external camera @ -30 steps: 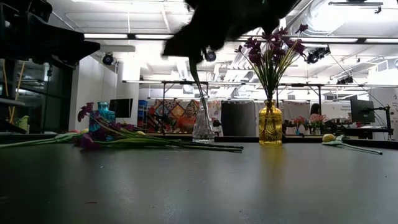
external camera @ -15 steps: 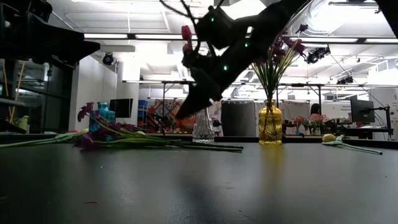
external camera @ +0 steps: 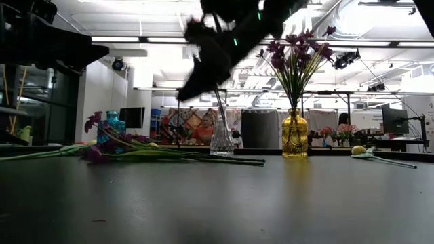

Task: Sort flowers into vase by color
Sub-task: Put the purple flower into the yellow vase

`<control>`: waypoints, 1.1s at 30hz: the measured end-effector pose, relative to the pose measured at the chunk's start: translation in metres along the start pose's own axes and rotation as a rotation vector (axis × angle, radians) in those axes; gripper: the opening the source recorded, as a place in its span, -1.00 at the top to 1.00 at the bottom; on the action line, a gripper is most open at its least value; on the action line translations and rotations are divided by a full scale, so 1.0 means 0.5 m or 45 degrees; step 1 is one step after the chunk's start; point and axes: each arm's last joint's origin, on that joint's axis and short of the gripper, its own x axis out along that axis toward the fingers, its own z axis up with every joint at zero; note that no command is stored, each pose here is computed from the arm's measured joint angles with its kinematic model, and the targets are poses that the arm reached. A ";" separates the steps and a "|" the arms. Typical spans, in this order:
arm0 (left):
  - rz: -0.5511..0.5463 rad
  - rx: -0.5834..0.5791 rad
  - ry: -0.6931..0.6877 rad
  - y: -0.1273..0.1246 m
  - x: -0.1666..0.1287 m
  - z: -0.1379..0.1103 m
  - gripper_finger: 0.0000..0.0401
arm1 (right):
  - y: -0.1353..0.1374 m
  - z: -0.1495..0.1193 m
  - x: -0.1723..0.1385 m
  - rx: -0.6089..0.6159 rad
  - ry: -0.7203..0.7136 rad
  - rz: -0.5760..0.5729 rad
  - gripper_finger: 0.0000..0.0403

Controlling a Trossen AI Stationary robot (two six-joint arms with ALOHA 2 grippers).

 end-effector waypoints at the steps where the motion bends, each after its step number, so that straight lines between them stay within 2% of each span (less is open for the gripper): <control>1: 0.000 0.000 0.001 0.000 0.000 0.000 -0.30 | 0.004 0.015 -0.008 -0.030 -0.002 -0.035 0.08; 5: 0.000 0.000 0.000 0.000 0.000 0.000 -0.30 | -0.002 0.037 -0.026 -0.058 0.052 -0.137 0.08; 9: 0.000 0.000 0.000 0.000 0.000 0.000 -0.30 | -0.024 0.022 -0.019 0.000 0.073 -0.110 0.08; 14: 0.001 0.000 0.000 0.000 0.000 0.000 -0.30 | -0.027 -0.009 0.029 -0.005 0.121 0.009 0.08; 16: 0.000 0.000 0.001 0.000 0.000 0.000 -0.30 | -0.023 -0.020 0.057 -0.058 0.118 0.051 0.08; 19: 0.000 0.000 0.002 0.000 0.000 0.000 -0.30 | -0.017 -0.039 0.098 -0.111 0.117 0.060 0.08; 24: 0.000 0.000 0.001 0.000 0.000 0.000 -0.30 | -0.013 -0.073 0.146 -0.084 0.170 0.040 0.08; 28: 0.000 0.000 0.001 0.000 0.000 0.000 -0.30 | -0.014 -0.081 0.159 -0.070 0.179 -0.015 0.08; 33: 0.000 0.000 0.000 0.000 0.000 0.000 -0.30 | -0.010 -0.067 0.150 -0.008 0.128 -0.019 0.08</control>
